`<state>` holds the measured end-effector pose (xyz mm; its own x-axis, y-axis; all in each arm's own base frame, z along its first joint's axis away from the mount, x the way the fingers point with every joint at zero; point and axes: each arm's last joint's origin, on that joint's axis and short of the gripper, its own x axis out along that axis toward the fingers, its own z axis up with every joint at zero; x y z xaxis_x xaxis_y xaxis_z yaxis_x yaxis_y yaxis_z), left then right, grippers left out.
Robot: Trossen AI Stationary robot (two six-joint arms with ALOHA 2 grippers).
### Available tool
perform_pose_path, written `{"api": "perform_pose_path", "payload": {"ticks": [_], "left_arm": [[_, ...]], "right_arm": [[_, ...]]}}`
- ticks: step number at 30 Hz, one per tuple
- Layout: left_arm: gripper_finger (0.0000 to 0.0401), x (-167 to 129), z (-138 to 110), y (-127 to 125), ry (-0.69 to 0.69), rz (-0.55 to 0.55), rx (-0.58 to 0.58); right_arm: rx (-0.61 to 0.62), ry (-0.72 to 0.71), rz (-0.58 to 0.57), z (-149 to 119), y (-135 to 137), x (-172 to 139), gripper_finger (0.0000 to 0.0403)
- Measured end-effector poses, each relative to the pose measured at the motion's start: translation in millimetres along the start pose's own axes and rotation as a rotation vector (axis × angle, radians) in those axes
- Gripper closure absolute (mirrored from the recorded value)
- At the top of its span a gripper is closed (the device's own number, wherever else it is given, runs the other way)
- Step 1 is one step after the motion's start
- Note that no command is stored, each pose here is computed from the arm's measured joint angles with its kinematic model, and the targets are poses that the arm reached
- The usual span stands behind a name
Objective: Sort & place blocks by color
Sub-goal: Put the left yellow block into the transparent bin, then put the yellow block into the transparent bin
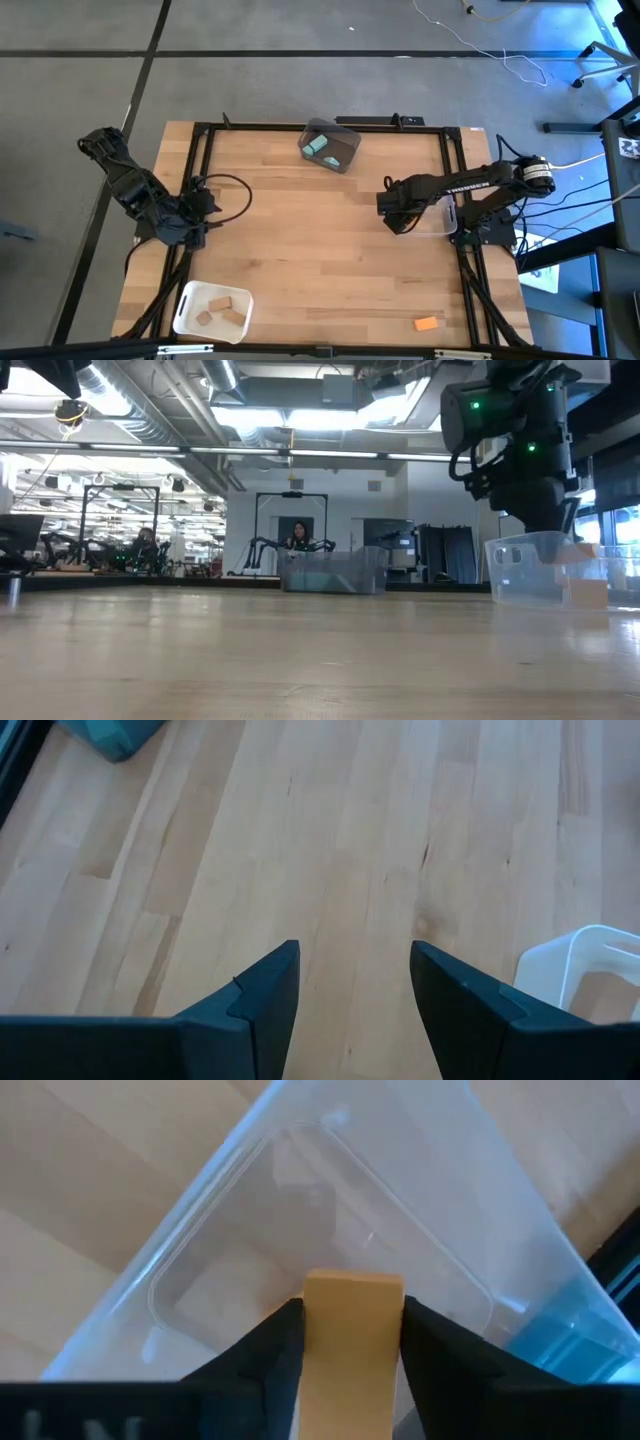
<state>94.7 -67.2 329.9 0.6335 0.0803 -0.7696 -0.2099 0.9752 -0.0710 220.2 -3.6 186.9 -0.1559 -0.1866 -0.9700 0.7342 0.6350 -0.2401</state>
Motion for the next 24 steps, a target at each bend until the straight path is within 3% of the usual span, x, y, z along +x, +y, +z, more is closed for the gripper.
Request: {"api": "perform_pose_path", "payload": {"ticks": [5,11,17,20,24], "left_arm": [[0.0218,0,0,0,0.000,0.000,-0.016],[0.0218,0,0,0,-0.001,0.000,-0.016],[0.0218,0,0,0,-0.001,0.001,-0.016],[0.0218,0,0,0,-0.001,0.001,-0.016],[0.0218,0,0,0,-0.001,0.001,-0.016]], "right_arm": [[0.005,0.036,0.032,-1,1,0,0.0211],[0.011,0.052,0.108,3,6,-13,0.0220],[-0.088,-0.089,0.190,-3,19,-65,0.0222],[-0.191,-0.180,0.286,-19,29,-98,0.0222],[-0.250,-0.179,0.418,-52,43,-129,0.0223]]}}
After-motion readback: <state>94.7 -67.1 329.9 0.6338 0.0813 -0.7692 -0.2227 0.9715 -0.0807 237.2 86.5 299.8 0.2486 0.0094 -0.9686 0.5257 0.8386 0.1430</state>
